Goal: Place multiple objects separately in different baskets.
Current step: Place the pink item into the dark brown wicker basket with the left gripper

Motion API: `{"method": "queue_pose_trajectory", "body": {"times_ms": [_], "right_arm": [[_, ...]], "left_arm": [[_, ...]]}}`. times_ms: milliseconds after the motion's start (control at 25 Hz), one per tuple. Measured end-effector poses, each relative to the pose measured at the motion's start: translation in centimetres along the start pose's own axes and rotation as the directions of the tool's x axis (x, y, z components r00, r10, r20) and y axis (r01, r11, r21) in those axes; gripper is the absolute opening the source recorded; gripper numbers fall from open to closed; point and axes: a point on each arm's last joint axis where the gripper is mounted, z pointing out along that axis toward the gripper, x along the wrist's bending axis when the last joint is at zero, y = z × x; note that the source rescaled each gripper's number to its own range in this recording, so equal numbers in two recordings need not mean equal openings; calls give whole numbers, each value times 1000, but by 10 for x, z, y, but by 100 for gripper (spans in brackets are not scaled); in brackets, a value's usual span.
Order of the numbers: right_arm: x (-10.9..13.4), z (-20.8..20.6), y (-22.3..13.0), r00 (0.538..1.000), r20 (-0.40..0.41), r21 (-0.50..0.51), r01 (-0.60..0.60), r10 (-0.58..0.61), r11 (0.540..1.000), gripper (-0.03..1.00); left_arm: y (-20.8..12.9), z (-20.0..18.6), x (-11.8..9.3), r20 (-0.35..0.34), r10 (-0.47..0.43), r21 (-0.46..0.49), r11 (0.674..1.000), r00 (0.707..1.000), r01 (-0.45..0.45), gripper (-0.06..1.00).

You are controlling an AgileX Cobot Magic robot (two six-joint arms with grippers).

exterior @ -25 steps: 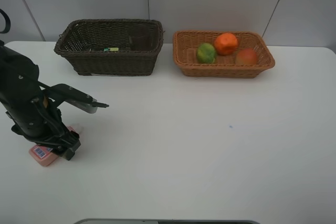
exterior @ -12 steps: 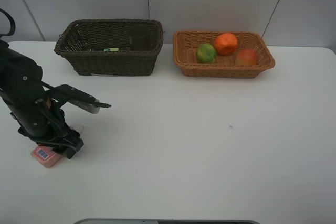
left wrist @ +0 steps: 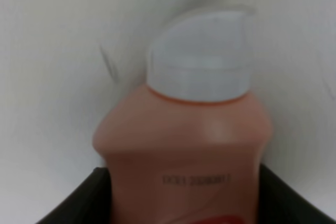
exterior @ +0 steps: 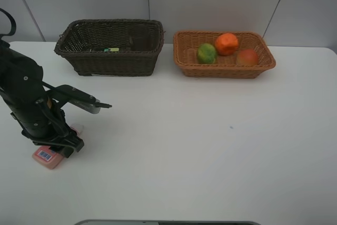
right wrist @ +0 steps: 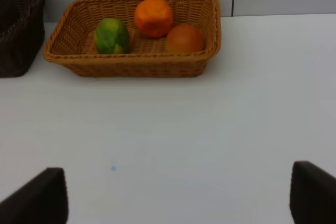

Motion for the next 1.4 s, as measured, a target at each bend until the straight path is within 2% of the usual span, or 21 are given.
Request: {"method": "queue_pose_trajectory", "body": {"times_ms": [840, 960, 1120, 1400], "right_arm": [[0, 0, 0, 1000, 0, 0, 0, 0, 1000, 89], [0, 0, 0, 1000, 0, 0, 0, 0, 1000, 89], [0, 0, 0, 1000, 0, 0, 0, 0, 1000, 89], [0, 0, 0, 1000, 0, 0, 0, 0, 1000, 89]], "left_arm": [[0, 0, 0, 0, 0, -1, 1000, 1000, 0, 61], [0, -6, 2, -9, -6, 23, 1000, 1000, 6, 61], [12, -38, 7, -31, -60, 4, 998, 998, 60, 61], [51, -111, 19, -45, -182, -132, 976, 982, 175, 61]]}}
